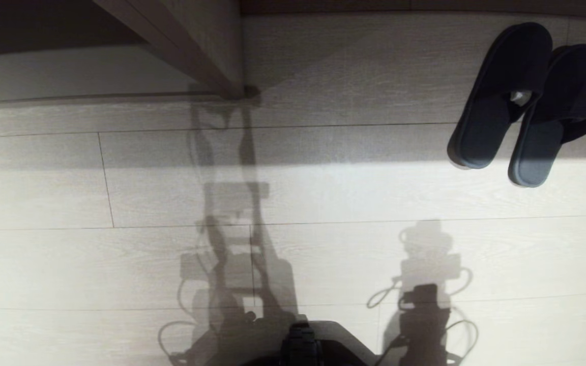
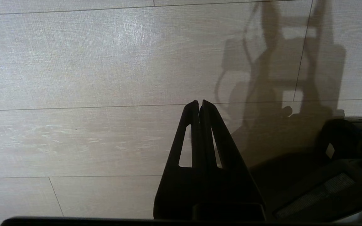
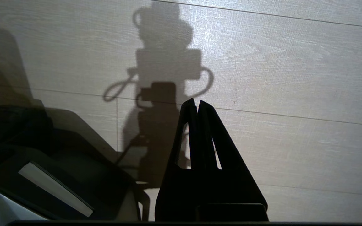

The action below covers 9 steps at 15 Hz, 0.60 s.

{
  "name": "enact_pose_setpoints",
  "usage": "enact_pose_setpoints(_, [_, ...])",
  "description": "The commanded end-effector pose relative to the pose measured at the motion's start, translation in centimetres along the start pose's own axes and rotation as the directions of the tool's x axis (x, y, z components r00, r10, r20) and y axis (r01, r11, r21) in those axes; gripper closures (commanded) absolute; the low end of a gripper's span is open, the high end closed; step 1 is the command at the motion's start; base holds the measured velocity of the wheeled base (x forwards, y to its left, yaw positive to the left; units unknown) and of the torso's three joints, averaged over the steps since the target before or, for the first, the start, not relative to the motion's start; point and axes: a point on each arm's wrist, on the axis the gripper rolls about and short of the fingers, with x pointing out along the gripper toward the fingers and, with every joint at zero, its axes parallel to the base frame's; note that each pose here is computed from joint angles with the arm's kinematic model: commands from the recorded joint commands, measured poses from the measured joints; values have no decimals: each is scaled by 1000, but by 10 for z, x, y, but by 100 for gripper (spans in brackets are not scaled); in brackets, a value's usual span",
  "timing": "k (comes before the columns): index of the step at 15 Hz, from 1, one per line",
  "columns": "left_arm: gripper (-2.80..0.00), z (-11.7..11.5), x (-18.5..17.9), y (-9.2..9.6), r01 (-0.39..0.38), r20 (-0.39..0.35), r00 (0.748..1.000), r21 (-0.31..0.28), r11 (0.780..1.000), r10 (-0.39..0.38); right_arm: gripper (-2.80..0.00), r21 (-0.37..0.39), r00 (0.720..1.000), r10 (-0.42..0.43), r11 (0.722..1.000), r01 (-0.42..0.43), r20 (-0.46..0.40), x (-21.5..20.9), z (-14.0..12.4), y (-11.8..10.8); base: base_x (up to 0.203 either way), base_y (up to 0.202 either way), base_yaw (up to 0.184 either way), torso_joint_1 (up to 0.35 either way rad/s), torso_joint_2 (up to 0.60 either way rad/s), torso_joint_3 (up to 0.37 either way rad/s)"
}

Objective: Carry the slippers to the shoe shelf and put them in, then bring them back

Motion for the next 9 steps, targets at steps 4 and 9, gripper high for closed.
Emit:
enact_pose_setpoints(4, [0, 0, 0, 0, -2, 0, 1000, -3, 1000, 2, 0, -1, 1000, 1, 1000, -1, -3, 0, 0, 0, 0, 0, 0, 0, 0, 0])
enact_pose_setpoints(9, [0, 0, 0, 0, -1, 0, 1000, -3, 1000, 1, 0, -1, 1000, 1, 1000, -1, -3, 0, 0, 0, 0, 0, 0, 4, 1, 137])
